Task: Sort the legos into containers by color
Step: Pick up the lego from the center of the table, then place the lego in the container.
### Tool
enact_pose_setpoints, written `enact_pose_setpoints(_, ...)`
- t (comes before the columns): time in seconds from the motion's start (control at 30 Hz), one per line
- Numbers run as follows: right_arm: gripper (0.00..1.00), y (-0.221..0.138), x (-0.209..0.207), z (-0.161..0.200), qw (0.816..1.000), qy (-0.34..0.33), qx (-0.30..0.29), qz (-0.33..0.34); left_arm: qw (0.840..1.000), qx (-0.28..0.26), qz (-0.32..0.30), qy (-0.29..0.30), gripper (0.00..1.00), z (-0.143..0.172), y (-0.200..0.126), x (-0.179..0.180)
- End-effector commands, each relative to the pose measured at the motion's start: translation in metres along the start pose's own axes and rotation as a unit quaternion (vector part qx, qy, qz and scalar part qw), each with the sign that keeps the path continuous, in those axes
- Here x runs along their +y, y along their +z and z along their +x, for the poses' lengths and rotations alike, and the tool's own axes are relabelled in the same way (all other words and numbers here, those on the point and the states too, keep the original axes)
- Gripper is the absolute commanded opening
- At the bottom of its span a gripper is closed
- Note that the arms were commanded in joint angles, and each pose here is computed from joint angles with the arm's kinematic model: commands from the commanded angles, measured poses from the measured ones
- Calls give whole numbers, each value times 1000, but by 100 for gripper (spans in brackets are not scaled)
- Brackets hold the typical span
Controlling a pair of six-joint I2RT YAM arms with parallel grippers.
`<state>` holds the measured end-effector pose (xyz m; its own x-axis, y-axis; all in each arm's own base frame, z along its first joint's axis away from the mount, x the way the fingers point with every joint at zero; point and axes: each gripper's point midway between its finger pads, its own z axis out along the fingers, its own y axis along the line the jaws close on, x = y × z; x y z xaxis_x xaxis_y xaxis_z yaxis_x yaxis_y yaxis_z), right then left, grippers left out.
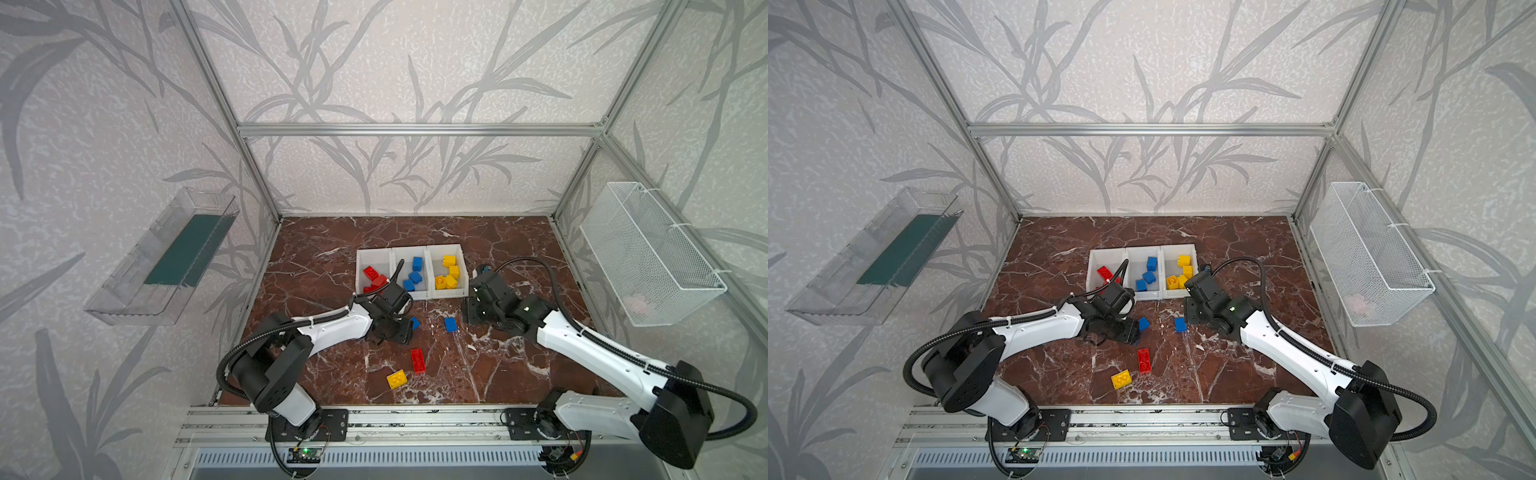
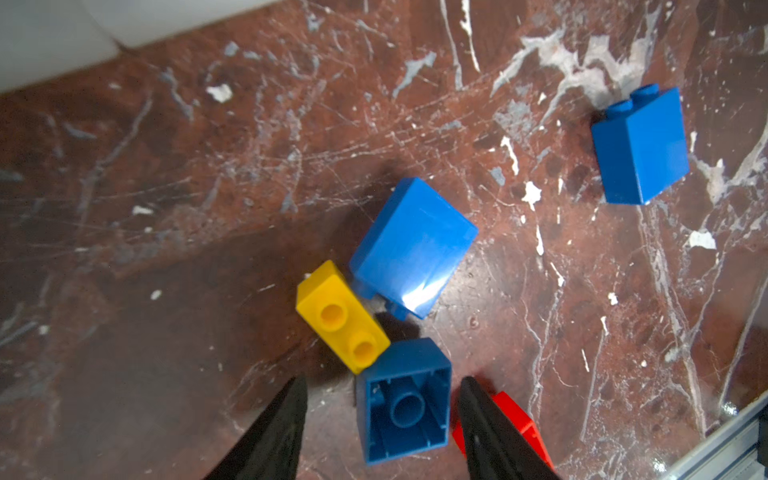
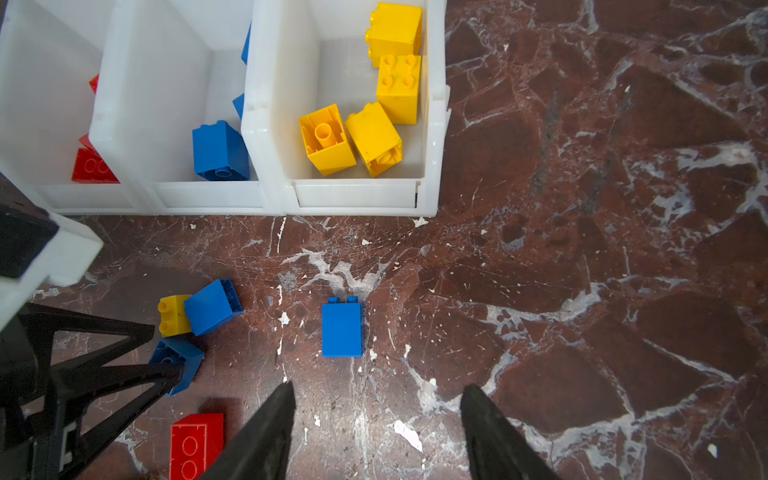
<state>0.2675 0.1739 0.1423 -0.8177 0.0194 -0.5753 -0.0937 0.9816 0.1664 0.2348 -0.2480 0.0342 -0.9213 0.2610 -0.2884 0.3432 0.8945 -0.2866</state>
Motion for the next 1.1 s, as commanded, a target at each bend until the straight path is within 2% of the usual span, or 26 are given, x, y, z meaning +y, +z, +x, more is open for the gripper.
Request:
enact_pose_setpoints(0.0, 65, 3, -5, 5, 1000, 6, 7, 10, 1000, 17, -5, 23, 59, 2, 2, -5)
enact_pose_setpoints(0.3, 64, 4, -5, 4, 1000, 5, 8, 12, 998, 40, -21, 43, 41, 6, 13, -5)
enact_pose_setpoints(0.5, 64, 2, -7, 3, 1000, 4, 7, 14, 998, 29, -17, 50, 35, -4, 6, -12)
enact_pose_setpoints(0.6, 64, -1, -9, 1, 1000, 3, 4, 17, 998, -6, -16, 60, 35, -27, -10, -19)
enact_pose_setpoints(0.67, 64, -3, -11, 0, 1000, 4, 2, 18, 997, -39, -38, 54, 35, -49, -24, -17)
enact_pose_setpoints(0.83, 64, -7, -15, 0, 1000, 9, -4, 19, 991, -108, -60, 54, 35, -120, -48, -8)
enact_pose_setpoints(0.93, 64, -11, -17, 0, 1000, 10, -6, 20, 990, -124, -62, 31, 35, -157, -52, 7)
enact_pose_setpoints(1.07, 64, -16, -21, 1, 1000, 12, -10, 20, 992, -115, -47, -1, 35, -186, -43, 23)
